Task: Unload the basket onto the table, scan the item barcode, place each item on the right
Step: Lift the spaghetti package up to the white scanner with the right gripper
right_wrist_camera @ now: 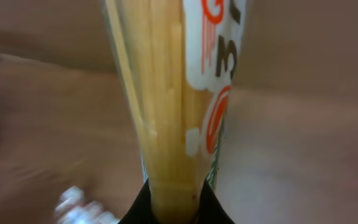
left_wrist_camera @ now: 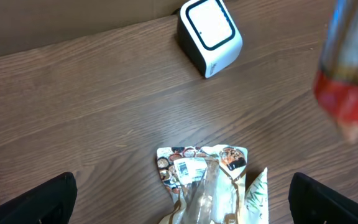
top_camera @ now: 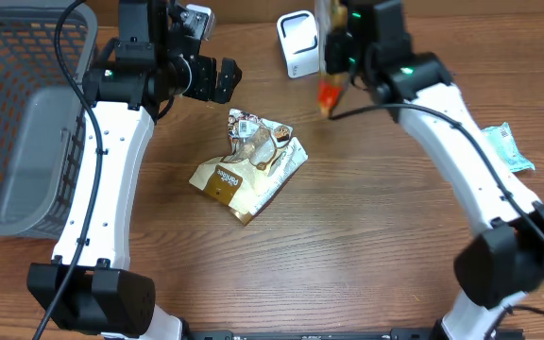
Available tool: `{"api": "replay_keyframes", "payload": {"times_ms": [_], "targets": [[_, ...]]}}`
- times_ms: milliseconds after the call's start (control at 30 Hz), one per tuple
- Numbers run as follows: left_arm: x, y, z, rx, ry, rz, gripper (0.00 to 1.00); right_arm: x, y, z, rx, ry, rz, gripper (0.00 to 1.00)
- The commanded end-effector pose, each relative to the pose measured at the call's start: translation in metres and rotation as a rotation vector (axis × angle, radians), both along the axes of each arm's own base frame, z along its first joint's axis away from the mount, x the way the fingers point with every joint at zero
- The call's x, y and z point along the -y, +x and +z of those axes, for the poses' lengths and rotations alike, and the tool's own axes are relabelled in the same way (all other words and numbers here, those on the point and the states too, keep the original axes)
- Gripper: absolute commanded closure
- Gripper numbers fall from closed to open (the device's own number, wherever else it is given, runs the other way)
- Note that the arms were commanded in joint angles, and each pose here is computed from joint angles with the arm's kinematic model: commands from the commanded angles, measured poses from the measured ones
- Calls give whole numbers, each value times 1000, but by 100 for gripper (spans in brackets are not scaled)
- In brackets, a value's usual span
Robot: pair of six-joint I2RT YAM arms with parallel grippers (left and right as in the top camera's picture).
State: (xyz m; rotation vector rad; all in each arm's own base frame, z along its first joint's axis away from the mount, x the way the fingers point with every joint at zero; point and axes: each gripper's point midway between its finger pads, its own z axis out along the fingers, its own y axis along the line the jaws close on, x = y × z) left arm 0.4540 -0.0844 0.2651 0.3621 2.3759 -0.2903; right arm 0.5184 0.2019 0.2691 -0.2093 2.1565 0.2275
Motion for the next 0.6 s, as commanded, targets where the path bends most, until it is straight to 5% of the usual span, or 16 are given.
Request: {"api": "replay_keyframes", "payload": {"times_ms": [0,333,567], "targets": [[3,-1,11,34,8,-22,0,16,31,62,238,-264,-120,96],[3,-1,11,34,8,-22,0,-26,80,-4,332,-656,163,96],[3,-1,11,34,8,-22,0,-60,86,-22,413,-709,369,96]]}}
